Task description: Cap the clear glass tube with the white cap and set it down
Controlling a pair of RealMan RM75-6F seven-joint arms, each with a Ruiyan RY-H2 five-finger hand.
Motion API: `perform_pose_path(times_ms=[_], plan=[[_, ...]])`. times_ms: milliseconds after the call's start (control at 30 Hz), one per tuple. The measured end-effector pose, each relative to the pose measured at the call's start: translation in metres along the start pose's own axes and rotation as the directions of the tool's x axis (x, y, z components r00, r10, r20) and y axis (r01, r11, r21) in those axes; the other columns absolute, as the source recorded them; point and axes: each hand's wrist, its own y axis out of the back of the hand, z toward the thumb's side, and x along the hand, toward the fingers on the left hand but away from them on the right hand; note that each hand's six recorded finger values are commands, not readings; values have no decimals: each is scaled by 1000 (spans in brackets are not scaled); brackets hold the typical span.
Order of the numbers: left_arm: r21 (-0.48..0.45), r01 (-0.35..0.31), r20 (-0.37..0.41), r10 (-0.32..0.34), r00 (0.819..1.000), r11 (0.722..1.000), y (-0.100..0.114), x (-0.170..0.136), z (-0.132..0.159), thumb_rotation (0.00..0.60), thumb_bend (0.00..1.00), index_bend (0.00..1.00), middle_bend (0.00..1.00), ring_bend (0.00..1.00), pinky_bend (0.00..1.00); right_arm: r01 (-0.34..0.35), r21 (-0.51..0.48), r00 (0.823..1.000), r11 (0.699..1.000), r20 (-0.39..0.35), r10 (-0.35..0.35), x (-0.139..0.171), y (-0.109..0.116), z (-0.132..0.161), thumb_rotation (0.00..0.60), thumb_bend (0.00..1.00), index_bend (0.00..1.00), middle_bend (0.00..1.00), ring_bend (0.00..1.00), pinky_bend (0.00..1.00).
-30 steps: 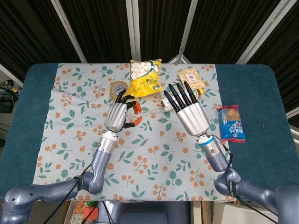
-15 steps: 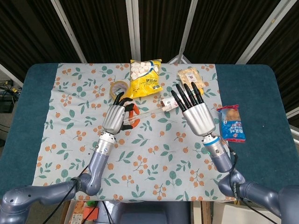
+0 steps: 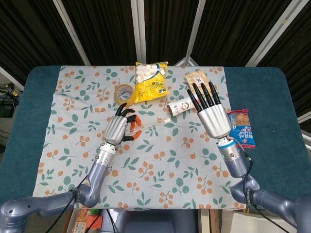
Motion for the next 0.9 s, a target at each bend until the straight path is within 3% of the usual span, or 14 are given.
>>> perform_pose_path(times_ms=[900], plan=[[-1,102,-42,-102,994,995,-48,-36,-27,600,671,710,764,249,73,-34,9,999,999,34,34,10,-8,-14,600,395,0,0,0,0]])
